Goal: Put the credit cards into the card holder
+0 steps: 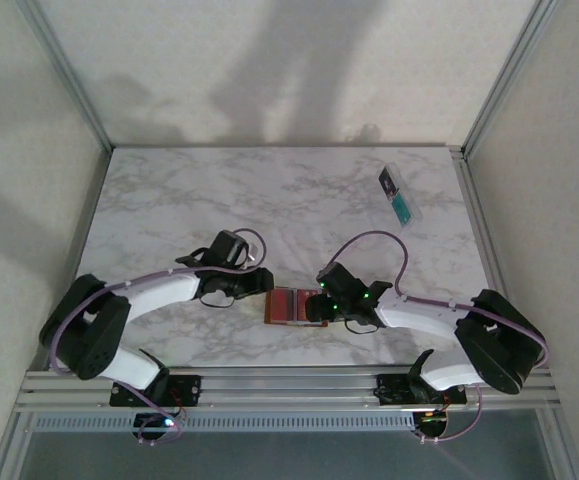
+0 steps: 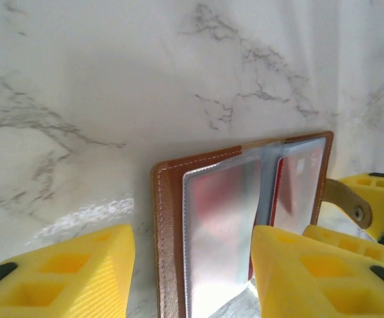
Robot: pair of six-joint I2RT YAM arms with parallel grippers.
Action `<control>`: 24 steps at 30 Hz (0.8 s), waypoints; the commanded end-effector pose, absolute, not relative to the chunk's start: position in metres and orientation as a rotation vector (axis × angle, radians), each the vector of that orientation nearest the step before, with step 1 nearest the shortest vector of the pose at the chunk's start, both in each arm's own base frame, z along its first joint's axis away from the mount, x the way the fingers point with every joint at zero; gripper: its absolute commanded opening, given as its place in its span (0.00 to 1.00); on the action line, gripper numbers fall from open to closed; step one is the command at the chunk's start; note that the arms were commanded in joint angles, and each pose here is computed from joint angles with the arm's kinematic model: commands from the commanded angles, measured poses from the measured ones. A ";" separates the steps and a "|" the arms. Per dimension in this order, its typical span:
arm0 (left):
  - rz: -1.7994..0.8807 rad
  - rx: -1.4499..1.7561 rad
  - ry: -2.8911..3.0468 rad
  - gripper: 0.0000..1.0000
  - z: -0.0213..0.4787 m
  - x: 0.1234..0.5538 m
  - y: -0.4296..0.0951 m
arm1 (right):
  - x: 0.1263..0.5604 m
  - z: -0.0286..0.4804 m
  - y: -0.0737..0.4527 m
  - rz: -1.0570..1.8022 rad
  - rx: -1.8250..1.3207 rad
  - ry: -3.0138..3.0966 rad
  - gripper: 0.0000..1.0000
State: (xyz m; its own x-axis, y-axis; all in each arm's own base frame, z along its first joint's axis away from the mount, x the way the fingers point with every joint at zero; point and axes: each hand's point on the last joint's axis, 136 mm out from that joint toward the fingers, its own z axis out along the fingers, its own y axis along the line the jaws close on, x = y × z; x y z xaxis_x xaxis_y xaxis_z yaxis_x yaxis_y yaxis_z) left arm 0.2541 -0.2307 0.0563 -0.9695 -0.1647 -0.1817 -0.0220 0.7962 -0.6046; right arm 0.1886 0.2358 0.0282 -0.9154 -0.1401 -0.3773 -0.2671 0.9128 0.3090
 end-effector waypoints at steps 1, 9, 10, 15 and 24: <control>-0.905 -0.176 2.763 0.48 0.059 0.248 -0.220 | 0.188 0.049 0.236 0.535 -0.267 2.703 0.72; -1.248 0.072 2.719 0.41 0.088 0.227 -0.266 | 0.161 0.084 0.235 0.748 -0.237 2.720 0.58; -1.265 0.093 2.713 0.39 0.090 0.226 -0.271 | 0.157 0.086 0.242 0.819 -0.242 2.724 0.53; -1.320 0.122 2.713 0.31 0.091 0.227 -0.288 | 0.155 0.080 0.260 1.016 -0.214 2.781 0.40; -1.274 0.078 2.775 0.23 0.066 0.227 -0.306 | 0.168 0.045 0.248 1.096 -0.052 2.833 0.37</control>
